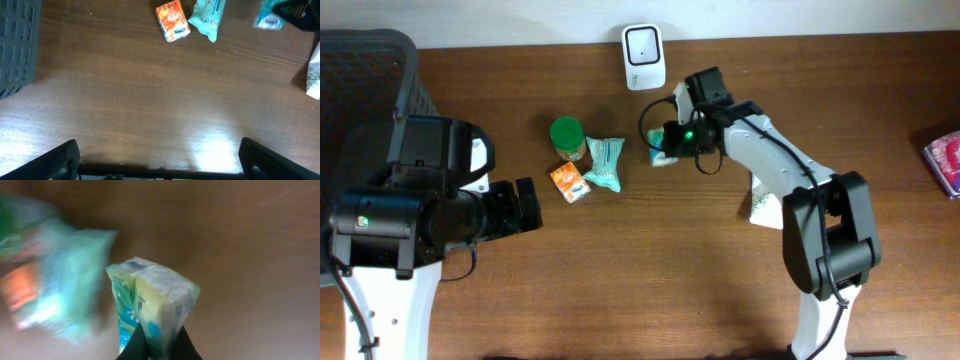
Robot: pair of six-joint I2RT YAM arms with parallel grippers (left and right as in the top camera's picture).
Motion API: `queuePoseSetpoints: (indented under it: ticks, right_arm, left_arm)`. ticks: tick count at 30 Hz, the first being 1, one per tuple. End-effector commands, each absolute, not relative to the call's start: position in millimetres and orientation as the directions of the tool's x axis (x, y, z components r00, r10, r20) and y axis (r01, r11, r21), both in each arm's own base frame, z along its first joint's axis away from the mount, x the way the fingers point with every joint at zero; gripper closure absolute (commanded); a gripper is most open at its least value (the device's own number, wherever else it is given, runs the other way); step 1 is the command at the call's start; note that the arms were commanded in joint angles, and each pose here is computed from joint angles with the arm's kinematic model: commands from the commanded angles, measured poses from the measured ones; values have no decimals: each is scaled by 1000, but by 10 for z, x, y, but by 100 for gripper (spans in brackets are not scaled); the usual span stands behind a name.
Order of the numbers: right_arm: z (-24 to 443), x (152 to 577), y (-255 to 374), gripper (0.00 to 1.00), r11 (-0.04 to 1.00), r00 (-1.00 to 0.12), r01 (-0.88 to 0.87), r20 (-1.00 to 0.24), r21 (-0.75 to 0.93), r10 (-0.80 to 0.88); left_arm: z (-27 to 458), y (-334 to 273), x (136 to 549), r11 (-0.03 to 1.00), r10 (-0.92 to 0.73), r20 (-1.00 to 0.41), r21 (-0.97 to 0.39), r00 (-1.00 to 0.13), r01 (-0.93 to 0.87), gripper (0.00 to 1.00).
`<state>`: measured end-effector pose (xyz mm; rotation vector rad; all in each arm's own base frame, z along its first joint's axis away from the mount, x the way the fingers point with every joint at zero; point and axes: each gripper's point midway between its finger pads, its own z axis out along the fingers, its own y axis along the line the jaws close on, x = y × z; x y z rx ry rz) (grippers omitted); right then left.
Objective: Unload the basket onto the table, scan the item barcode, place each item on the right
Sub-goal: 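Carry the green pack to the far right and release it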
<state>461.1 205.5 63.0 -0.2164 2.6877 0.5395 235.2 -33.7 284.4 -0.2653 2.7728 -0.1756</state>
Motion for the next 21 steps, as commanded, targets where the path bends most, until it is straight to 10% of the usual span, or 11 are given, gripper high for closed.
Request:
queuePoseSetpoints:
  ticks: [1, 11, 17, 21]
  right_arm:
    - [1089, 5284, 1620, 96, 951, -688, -218, -656, -221, -310]
    - [1866, 6129, 2183, 96, 897, -111, -257, -911, -359, -397]
    - [2136, 6264, 2337, 96, 925, -51, -277, -957, -261, -286]
    - [1976, 6430, 2400, 96, 910, -254, -326, -903, -257, -346]
  left_arm:
    - [2873, -320, 2343, 977, -199, -345, -148, -917, -156, 1]
    - [2873, -320, 2343, 977, -199, -345, -148, -917, -156, 1]
    - [2873, -320, 2343, 977, -199, -345, -148, -917, -156, 1]
    - [2873, -320, 2343, 977, -199, -345, -148, -917, -156, 1]
